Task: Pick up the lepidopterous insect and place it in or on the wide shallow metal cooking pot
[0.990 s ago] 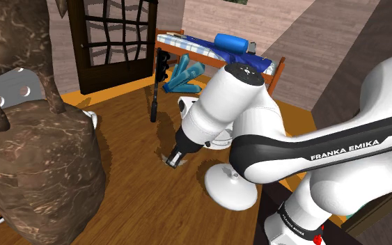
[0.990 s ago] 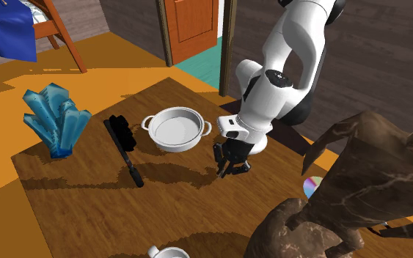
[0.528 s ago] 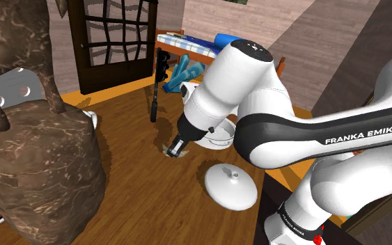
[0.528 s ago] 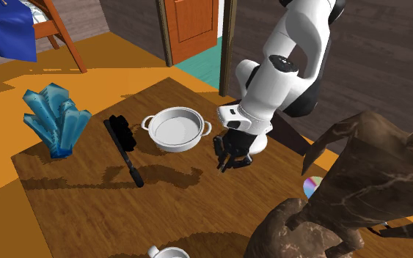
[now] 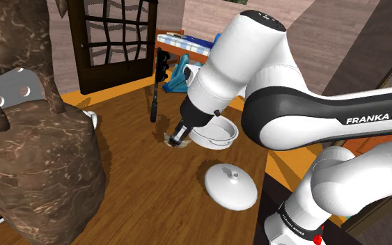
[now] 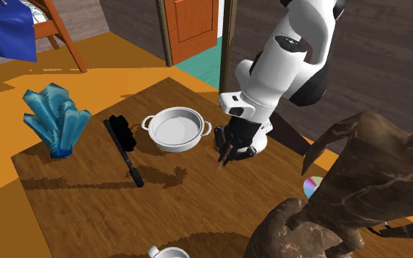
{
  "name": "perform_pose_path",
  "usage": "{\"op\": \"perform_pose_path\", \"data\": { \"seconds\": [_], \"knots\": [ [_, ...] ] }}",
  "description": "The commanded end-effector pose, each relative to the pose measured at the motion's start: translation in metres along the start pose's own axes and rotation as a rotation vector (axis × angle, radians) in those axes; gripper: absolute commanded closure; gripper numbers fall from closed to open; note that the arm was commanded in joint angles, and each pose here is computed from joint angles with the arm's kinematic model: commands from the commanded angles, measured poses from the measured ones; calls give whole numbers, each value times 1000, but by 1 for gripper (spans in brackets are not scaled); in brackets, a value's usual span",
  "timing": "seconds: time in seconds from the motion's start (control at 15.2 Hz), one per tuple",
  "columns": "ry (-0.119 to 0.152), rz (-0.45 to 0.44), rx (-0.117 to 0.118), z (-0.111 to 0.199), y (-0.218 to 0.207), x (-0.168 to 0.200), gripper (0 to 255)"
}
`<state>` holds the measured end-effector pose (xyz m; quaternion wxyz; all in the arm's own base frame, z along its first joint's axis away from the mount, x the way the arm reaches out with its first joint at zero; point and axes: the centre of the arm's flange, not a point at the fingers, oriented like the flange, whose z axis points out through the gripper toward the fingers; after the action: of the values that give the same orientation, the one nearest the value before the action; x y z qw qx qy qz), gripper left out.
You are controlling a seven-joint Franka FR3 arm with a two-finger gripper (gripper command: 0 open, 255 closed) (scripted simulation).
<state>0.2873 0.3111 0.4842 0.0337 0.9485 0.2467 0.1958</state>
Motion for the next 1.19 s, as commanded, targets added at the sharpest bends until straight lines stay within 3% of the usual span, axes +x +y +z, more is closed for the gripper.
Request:
{"op": "perform_pose_path", "data": {
  "seconds": [0.0, 0.33, 1.12],
  "knots": [
    [0, 0, 0, -9, 2, 4, 255],
    [0, 0, 0, -30, 6, 13, 255],
    [0, 0, 0, -25, 159, -26, 255]
  ]
}}
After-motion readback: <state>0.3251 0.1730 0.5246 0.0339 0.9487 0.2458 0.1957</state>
